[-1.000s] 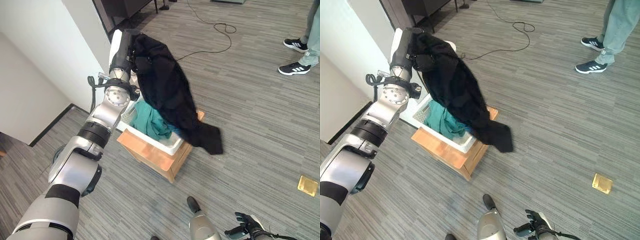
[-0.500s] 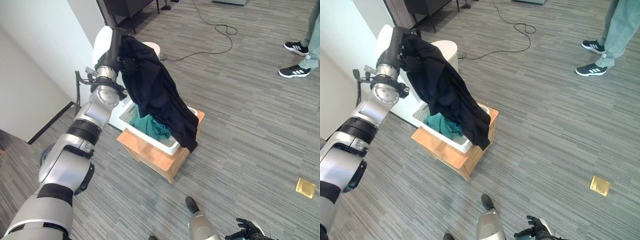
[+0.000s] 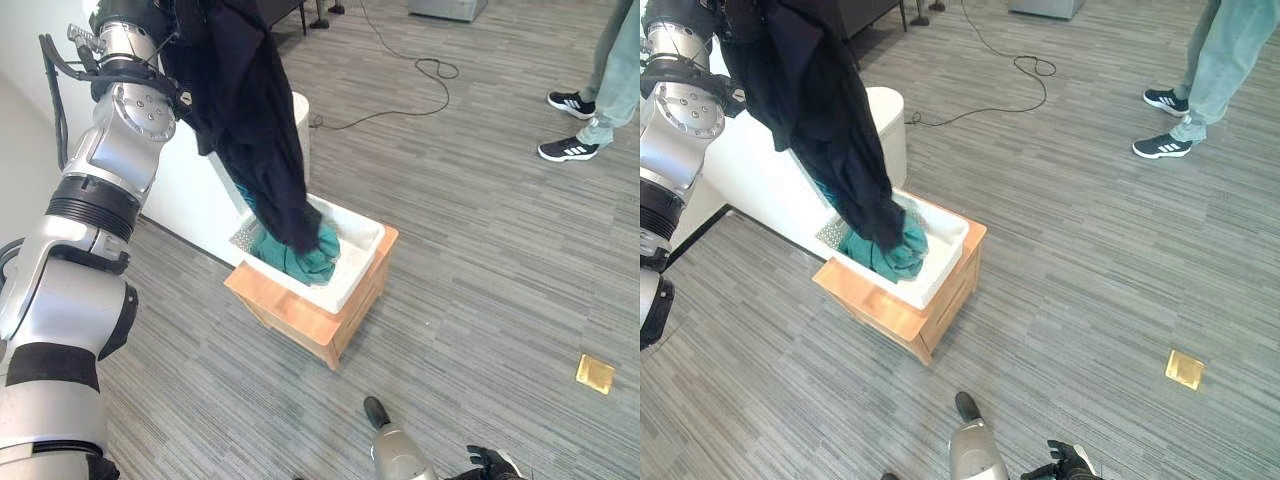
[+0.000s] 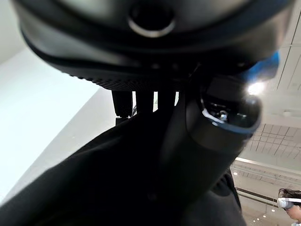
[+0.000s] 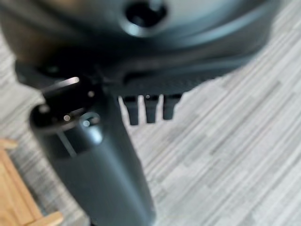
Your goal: Pick up bed clothes into laundry basket.
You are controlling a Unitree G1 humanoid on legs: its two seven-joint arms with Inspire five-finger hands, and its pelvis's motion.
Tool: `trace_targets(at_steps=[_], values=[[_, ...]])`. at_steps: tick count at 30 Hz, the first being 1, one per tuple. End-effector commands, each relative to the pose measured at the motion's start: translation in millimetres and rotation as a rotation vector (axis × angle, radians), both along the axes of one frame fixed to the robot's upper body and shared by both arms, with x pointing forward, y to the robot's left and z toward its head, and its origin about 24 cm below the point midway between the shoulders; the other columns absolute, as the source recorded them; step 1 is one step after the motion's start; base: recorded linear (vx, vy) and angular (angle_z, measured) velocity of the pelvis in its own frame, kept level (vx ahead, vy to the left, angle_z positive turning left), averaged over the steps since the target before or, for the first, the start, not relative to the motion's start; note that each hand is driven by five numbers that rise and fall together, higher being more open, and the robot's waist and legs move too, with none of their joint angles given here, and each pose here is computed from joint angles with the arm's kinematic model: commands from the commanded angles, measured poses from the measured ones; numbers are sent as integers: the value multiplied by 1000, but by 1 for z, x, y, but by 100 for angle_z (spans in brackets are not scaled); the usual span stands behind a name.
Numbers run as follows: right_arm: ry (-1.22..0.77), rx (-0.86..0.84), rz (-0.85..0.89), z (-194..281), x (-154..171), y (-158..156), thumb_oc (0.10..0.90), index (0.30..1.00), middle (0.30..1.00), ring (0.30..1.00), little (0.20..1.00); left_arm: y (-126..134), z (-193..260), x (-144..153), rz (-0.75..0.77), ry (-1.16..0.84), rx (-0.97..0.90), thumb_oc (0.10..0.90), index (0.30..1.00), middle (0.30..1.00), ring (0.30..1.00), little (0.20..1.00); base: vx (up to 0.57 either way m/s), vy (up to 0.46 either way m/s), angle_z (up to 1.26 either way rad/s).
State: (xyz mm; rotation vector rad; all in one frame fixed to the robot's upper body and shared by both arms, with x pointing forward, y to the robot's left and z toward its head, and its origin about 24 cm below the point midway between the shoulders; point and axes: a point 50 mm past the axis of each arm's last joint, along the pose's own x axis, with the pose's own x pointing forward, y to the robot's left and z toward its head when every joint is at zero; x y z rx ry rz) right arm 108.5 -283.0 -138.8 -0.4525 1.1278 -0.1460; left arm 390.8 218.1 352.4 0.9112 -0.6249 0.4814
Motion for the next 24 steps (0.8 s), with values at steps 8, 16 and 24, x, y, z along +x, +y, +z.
trace_targets(at_steps=[8, 16, 24], values=[[56, -30, 39, -3, -34, -6, 800, 900, 900, 900, 900, 3, -18, 4, 27, -13, 14, 400, 300, 300, 300, 300, -24, -8, -6], [5, -26, 56, 2, -34, -5, 800, 900, 900, 900, 900, -16, -45, 11, -34, 47, 22, 400, 300, 300, 300, 300, -32, -16, -1], [-76, -3, 85, 5, -17, 7, 800, 900, 900, 900, 900, -36, -96, 16, -121, 172, -45, 400, 300, 300, 300, 300, -7, -13, 0]])
